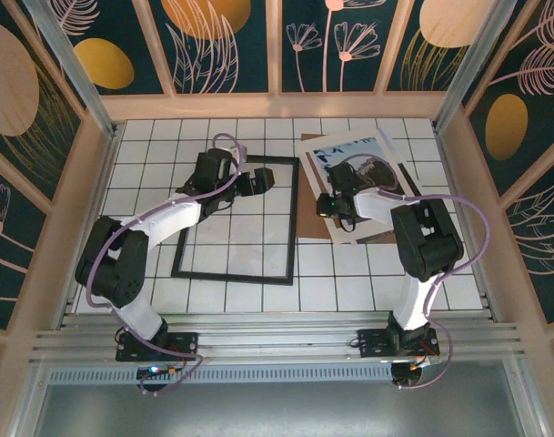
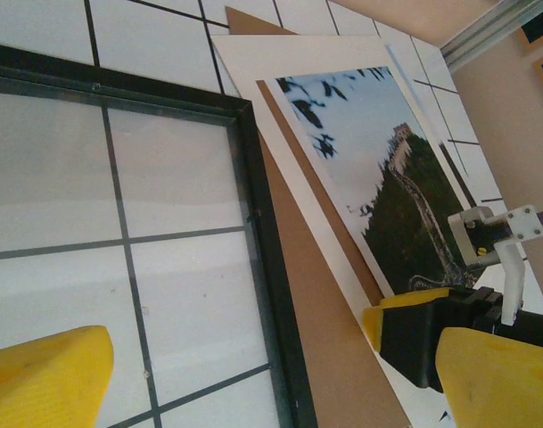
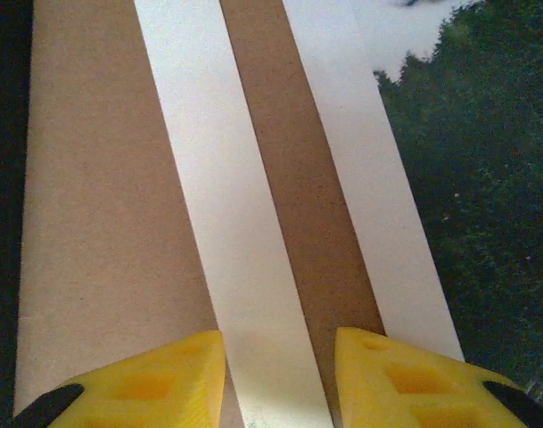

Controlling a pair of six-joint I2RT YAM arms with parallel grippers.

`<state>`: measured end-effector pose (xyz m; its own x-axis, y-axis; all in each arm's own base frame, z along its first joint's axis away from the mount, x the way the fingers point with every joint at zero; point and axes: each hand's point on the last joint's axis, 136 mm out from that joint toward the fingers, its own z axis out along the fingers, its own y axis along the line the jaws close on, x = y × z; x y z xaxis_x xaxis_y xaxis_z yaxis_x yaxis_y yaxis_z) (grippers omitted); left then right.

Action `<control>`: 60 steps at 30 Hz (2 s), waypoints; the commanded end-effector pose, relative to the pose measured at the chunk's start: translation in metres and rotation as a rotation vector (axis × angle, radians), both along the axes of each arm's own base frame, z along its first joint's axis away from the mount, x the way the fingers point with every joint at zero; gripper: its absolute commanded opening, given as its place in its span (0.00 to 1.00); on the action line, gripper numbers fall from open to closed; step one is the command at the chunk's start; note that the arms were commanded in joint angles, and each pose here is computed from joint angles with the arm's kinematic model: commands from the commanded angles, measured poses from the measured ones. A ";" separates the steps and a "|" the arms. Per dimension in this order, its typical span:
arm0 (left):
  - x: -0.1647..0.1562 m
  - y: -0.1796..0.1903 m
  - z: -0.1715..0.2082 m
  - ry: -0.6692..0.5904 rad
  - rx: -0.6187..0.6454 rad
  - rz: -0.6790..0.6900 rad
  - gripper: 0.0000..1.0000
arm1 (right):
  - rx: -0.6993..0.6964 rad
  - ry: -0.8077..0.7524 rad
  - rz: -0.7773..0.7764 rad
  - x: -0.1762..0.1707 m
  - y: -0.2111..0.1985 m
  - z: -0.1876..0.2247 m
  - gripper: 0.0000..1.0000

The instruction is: Put the photo into the frame

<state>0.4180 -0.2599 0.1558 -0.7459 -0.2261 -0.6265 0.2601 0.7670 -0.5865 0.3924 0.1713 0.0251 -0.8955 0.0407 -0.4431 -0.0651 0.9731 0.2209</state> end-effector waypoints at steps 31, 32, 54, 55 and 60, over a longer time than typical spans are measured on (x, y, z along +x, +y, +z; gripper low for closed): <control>-0.006 -0.209 -0.091 0.090 0.162 -0.264 0.90 | -0.082 -0.163 -0.515 0.098 -0.268 0.050 0.76; -0.006 -0.212 -0.094 0.092 0.166 -0.269 0.90 | -0.080 -0.150 -0.503 0.101 -0.268 0.046 0.76; -0.007 -0.218 -0.137 0.142 0.234 -0.301 0.90 | 0.097 0.083 -0.318 0.097 -0.228 -0.015 0.67; -0.006 -0.218 -0.136 0.139 0.234 -0.302 0.90 | 0.123 0.082 -0.315 0.093 -0.223 -0.011 0.66; -0.007 -0.218 -0.135 0.130 0.245 -0.314 0.90 | 0.202 0.061 -0.339 0.066 -0.212 0.000 0.60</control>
<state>0.4169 -0.4829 0.0422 -0.8203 0.1249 -0.5581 0.4391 0.7627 -0.4748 0.4903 -0.0653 0.0295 -0.8069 0.3839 -0.4489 0.2631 0.9140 0.3087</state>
